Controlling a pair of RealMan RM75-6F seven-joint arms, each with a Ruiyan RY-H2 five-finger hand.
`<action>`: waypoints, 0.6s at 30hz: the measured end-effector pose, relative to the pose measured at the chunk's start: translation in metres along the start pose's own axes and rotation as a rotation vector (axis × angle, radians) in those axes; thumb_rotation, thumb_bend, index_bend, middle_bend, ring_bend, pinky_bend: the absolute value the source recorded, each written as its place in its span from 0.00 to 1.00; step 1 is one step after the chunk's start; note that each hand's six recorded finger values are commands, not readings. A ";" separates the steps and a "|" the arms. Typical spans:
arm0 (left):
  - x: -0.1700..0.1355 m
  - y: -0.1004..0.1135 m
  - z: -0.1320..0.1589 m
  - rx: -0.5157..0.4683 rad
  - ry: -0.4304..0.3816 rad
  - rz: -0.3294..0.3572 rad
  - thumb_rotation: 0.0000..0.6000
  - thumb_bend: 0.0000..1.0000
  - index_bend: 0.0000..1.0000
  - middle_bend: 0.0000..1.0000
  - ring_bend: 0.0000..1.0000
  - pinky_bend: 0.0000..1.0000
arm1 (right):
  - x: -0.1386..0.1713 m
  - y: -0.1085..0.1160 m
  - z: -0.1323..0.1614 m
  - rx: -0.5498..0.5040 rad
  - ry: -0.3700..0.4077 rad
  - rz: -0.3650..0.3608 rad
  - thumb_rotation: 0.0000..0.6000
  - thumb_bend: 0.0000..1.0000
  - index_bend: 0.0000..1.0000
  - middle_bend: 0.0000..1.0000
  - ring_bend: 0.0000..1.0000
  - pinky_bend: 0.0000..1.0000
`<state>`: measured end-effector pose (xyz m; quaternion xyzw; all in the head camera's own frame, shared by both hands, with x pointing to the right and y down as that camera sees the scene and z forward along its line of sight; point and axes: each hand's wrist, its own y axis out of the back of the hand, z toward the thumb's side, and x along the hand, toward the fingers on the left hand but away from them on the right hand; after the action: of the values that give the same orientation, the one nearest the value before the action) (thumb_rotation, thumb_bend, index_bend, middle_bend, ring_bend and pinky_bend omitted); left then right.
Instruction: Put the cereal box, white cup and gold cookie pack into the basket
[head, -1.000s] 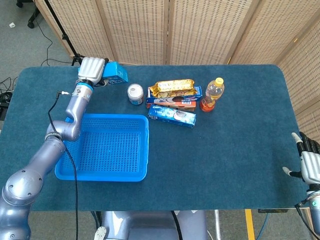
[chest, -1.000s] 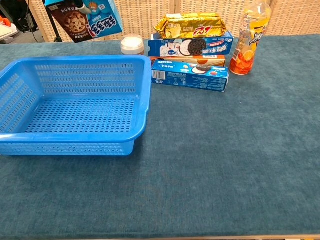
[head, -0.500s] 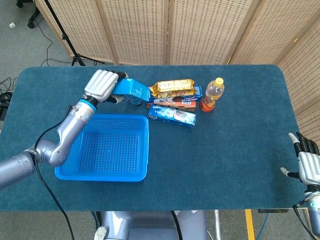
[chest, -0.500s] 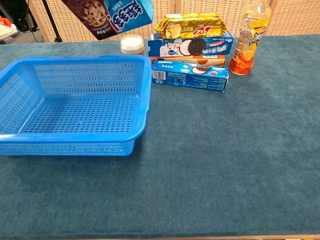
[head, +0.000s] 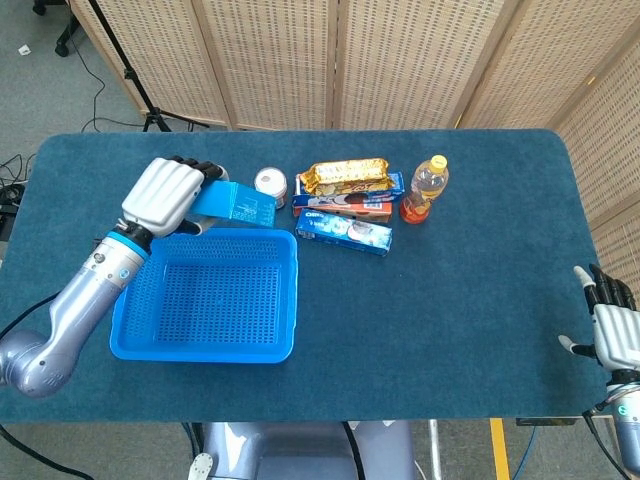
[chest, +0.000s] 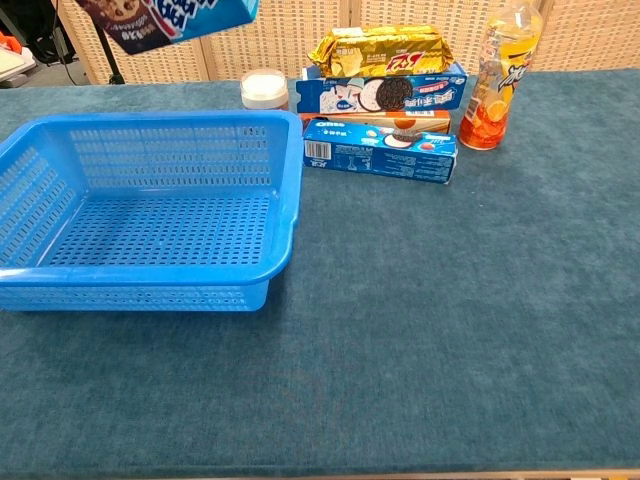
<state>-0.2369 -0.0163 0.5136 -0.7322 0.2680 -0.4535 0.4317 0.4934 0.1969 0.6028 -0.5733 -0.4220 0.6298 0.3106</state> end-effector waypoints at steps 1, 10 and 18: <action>-0.001 -0.002 0.000 0.001 -0.005 -0.016 1.00 0.40 0.84 0.49 0.46 0.42 | 0.000 0.000 0.000 0.000 0.000 0.000 1.00 0.16 0.00 0.00 0.00 0.05; -0.019 -0.031 0.004 -0.013 -0.059 -0.198 1.00 0.40 0.84 0.49 0.46 0.42 | 0.000 -0.002 0.001 0.002 0.002 0.007 1.00 0.16 0.00 0.00 0.00 0.05; -0.030 -0.068 0.002 0.009 -0.082 -0.347 1.00 0.38 0.84 0.49 0.46 0.42 | -0.001 -0.002 0.002 0.001 0.004 0.005 1.00 0.16 0.00 0.00 0.00 0.05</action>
<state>-0.2480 0.0411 0.5601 -0.7834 0.1177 -0.4921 0.3609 0.4918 0.1973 0.6051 -0.5755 -0.4196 0.6298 0.3100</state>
